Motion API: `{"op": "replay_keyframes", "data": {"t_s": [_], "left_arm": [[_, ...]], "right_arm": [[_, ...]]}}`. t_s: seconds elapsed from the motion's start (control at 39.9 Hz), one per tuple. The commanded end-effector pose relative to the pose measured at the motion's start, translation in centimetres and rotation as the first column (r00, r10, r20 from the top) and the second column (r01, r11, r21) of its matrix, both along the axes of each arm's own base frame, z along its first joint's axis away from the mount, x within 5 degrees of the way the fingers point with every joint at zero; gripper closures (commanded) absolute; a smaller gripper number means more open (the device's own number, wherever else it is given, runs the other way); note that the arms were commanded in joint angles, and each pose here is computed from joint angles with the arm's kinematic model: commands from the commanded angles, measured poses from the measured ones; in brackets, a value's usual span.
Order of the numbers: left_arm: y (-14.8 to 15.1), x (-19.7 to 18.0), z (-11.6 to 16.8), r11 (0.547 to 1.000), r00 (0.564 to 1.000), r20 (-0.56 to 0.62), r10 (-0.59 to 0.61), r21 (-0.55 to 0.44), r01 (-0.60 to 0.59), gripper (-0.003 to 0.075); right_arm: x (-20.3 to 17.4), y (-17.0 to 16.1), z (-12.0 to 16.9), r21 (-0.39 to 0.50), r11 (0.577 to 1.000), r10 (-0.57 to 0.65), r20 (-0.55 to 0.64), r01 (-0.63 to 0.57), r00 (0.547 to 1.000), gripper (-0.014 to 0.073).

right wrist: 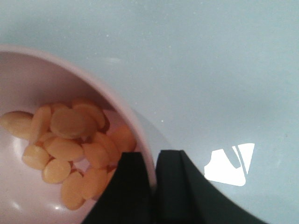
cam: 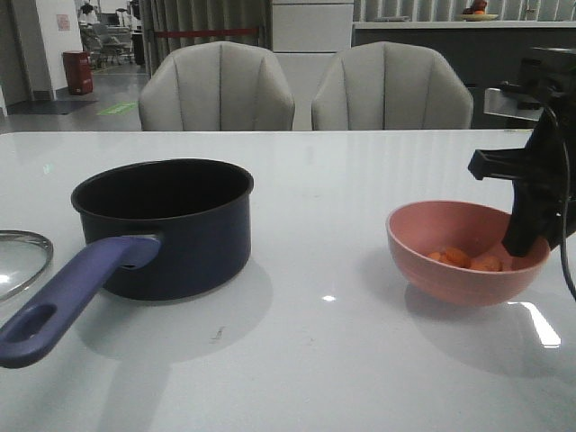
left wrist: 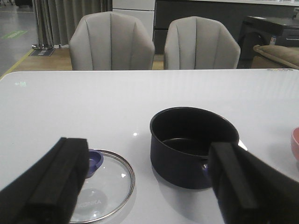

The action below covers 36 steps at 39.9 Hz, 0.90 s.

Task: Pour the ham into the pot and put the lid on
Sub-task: 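Lift the pink bowl and carry it over the saucepan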

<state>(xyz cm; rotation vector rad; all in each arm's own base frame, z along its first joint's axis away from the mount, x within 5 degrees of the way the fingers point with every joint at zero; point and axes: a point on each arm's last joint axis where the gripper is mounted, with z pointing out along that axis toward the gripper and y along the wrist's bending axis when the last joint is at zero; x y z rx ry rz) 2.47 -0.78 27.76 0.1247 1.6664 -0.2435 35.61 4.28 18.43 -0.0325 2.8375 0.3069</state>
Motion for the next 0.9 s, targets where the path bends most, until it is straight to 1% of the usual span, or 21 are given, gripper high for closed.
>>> {"op": "replay_keyframes", "data": {"t_s": [0.0, 0.05, 0.13, 0.2, 0.3, 0.45, 0.58, 0.7, 0.75, 0.88], "left_arm": [[0.1, -0.6, 1.5, 1.0, 0.993, 0.114, -0.003, -0.029, 0.006, 0.0155], [0.1, -0.6, 1.5, 1.0, 0.993, 0.114, -0.003, -0.029, 0.006, 0.0155], [0.1, -0.6, 1.5, 1.0, 0.993, 0.114, -0.003, -0.029, 0.006, 0.0155], [0.1, -0.6, 1.5, 1.0, 0.993, 0.114, -0.003, -0.029, 0.006, 0.0155], [0.1, -0.6, 1.5, 1.0, 0.993, 0.114, -0.003, -0.029, 0.006, 0.0155], [0.1, -0.6, 1.5, 1.0, 0.993, 0.114, -0.003, -0.029, 0.006, 0.0155], [0.1, -0.6, 1.5, 1.0, 0.993, 0.116, -0.003, -0.029, 0.006, 0.0155], [0.1, -0.6, 1.5, 1.0, 0.993, 0.116, -0.003, -0.029, 0.006, 0.0155], [0.1, -0.6, 1.5, 1.0, 0.993, 0.116, -0.003, -0.029, 0.006, 0.0155], [0.1, -0.6, 1.5, 1.0, 0.993, 0.116, -0.003, -0.029, 0.006, 0.0155]], "right_arm": [[0.6, 0.1, 3.2, 0.012, 1.0, 0.004, 0.105, -0.006, 0.994, 0.0468], [0.6, 0.2, 3.6, 0.017, 1.0, 0.019, 0.08, -0.02, 0.997, 0.0468], [0.9, 0.3, 4.6, 0.022, 0.999, 0.033, 0.079, -0.034, 0.996, 0.0468], [1.6, 0.7, 6.4, 0.035, 0.998, 0.046, 0.108, -0.05, 0.993, 0.0468], [2.3, 1.9, 9.7, 0.051, 0.994, 0.083, 0.172, -0.093, 0.982, 0.0468], [2.3, 5.4, 14.3, 0.051, 0.979, 0.177, 0.279, -0.199, 0.944, 0.0468], [1.6, 9.5, 17.1, 0.049, 0.951, 0.264, 0.377, -0.304, 0.888, 0.0468], [0.7, 13.2, 18.4, 0.05, 0.926, 0.307, 0.477, -0.374, 0.823, 0.0468], [0.5, 14.5, 18.8, 0.042, 0.919, 0.312, 0.532, -0.392, 0.787, 0.0468], [-0.2, 17.6, 19.4, -0.022, 0.9, 0.345, 0.645, -0.435, 0.682, 0.0468]]}}
